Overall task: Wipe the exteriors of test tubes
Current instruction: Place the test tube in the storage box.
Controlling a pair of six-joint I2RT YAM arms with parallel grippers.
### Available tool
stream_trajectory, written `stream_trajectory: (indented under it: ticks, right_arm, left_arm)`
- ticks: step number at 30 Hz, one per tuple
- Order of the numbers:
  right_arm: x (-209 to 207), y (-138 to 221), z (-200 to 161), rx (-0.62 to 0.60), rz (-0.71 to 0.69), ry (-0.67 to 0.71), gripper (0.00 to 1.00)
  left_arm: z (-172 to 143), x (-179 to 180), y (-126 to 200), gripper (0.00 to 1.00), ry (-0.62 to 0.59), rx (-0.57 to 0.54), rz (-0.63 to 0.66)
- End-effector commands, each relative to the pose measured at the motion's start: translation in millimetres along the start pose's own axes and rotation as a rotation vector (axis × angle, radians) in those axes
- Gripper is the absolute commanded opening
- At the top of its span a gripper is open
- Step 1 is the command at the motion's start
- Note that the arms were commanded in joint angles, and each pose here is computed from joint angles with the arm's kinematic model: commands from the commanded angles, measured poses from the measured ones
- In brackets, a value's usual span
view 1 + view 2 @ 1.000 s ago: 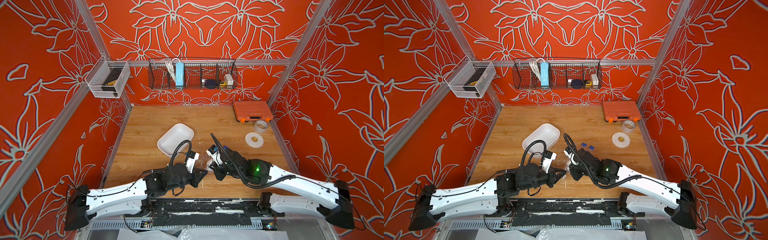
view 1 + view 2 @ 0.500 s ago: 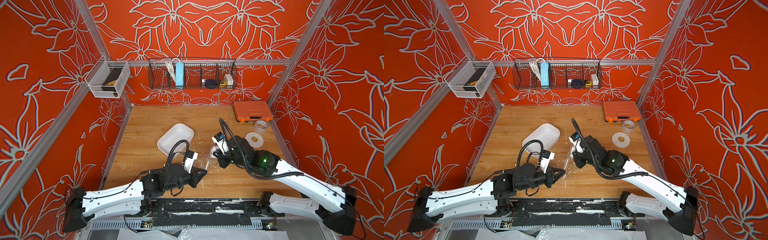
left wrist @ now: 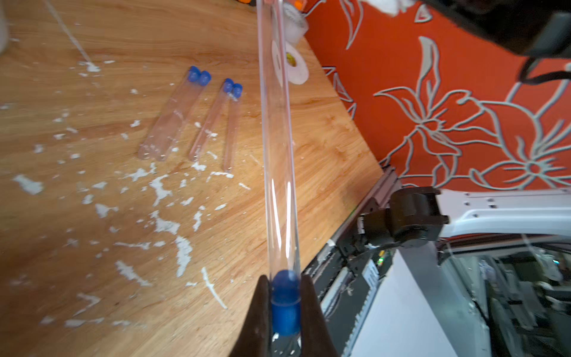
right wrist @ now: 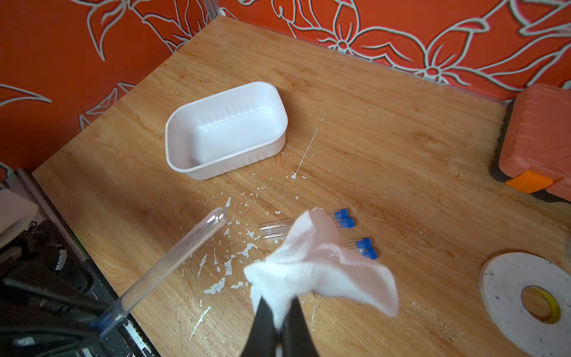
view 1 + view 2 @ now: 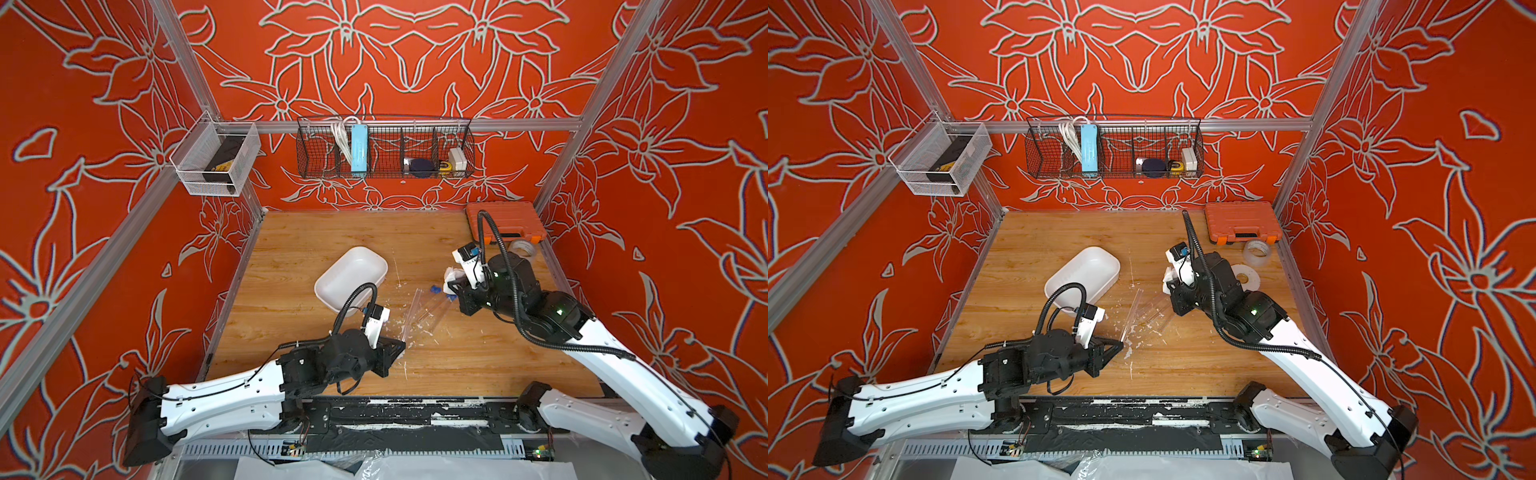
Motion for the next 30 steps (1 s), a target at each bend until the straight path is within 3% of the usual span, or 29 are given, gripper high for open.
stream_trajectory:
  ticks: [1, 6, 10, 16, 30]
  right_arm:
    - [8.3, -6.2, -22.5, 0.042, 0.062, -0.034, 0.00]
    - [26.0, -30.3, -58.4, 0.038, 0.184, -0.185, 0.00]
    - [40.9, -48.0, -83.9, 0.025, 0.275, -0.320, 0.00]
    - [43.4, -40.8, -97.9, 0.055, 0.257, -0.311, 0.00]
    - [46.2, -34.2, -110.7, 0.051, 0.265, -0.307, 0.00]
  left_arm:
    - [16.2, 11.1, 5.4, 0.09, -0.023, -0.093, 0.171]
    - [50.5, 11.1, -0.7, 0.09, -0.075, -0.173, 0.287]
    - [94.1, 31.5, -18.9, 0.09, -0.052, -0.212, 0.384]
    - [143.6, 86.6, -54.4, 0.09, 0.054, -0.140, 0.449]
    - [140.2, 156.9, -91.7, 0.09, 0.000, -0.004, 0.781]
Point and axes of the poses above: each gripper's point midway between its finger pads, its own y axis back along the fingers, its own x axis along the line the jaws close on, z = x × y, the point moved 6 cm from there along y, back along the fingers, and after that the axes turned 15 degrees about y, right-handed, at the moved point
